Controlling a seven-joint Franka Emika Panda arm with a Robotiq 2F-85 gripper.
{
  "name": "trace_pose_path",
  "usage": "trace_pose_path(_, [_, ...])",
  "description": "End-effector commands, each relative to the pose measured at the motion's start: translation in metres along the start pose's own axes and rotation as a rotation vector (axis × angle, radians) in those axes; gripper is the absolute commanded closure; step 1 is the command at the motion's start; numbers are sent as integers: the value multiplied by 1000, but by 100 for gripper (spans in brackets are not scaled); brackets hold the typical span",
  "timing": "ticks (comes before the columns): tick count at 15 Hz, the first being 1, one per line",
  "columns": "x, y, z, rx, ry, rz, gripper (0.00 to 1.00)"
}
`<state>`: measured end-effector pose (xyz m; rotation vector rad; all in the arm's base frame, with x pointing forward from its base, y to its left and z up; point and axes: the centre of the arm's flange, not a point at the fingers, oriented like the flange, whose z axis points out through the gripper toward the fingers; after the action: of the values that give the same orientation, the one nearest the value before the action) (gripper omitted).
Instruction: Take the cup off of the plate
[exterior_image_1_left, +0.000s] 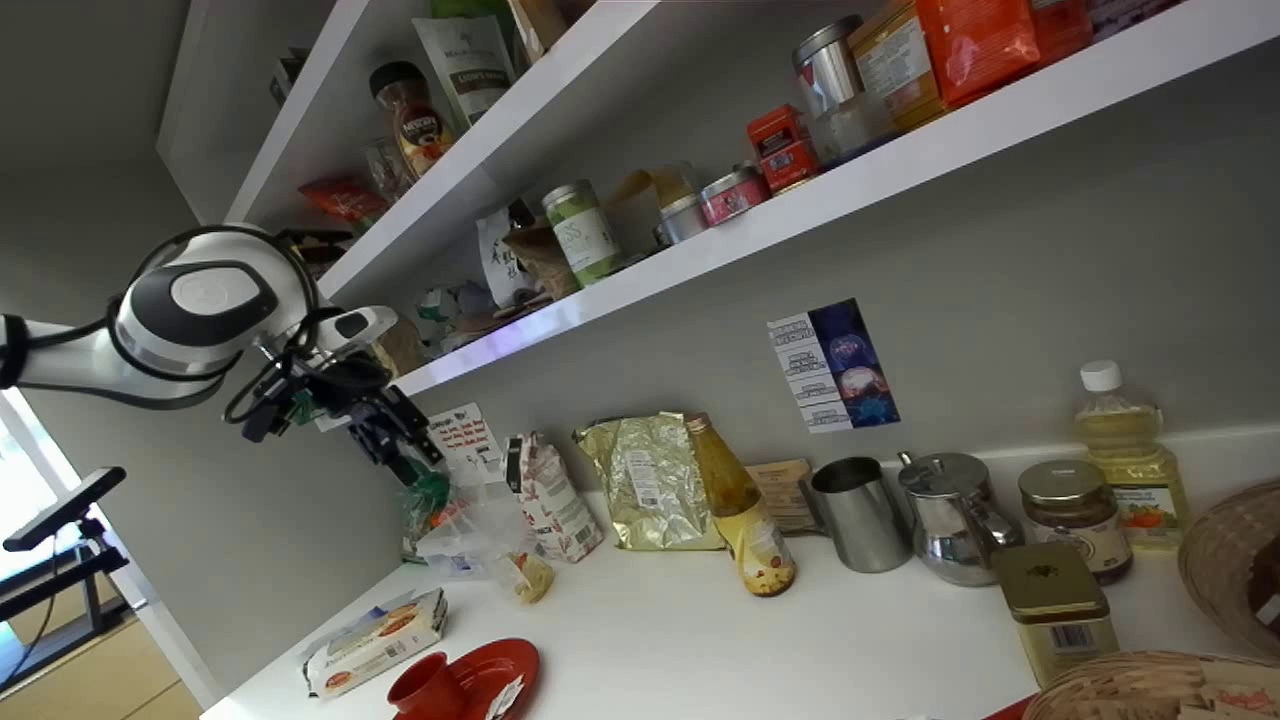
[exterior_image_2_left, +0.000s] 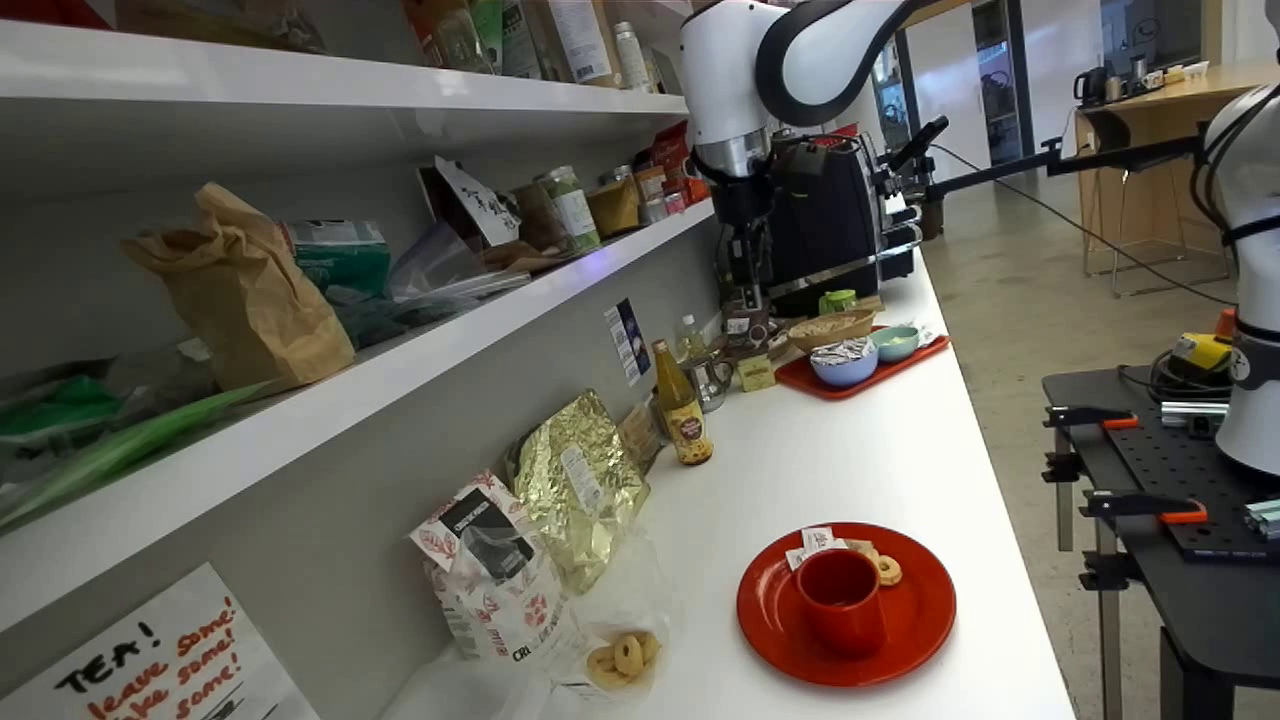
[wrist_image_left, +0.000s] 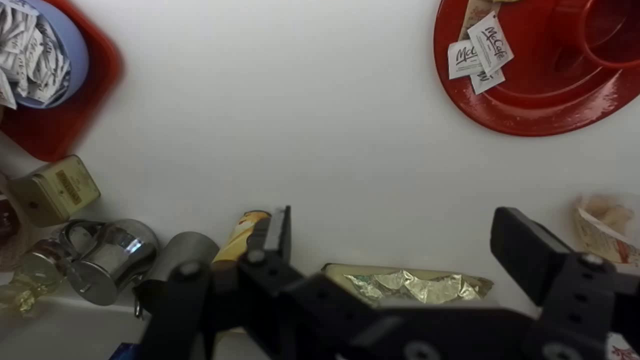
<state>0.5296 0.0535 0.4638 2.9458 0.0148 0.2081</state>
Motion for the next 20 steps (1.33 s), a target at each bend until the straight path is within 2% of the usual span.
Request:
trace_pose_path(1, [40,-4,-10,8,38,28,0])
trace_pose_path(4, [50,-19,-4,18,30,-6,0])
trace_pose_path(7, [41,-50,14,20,-4,-81,0])
trace_pose_path(11, [-2,-124,32,5,-43,-226,0])
trace_pose_path(13, [-24,-143,44,2,-75,-310,0])
trace_pose_path(16, [-56,-168,71,-52,-110,-416,0])
trace_pose_path(20, [-75,-178,106,-120,-179,-492,0])
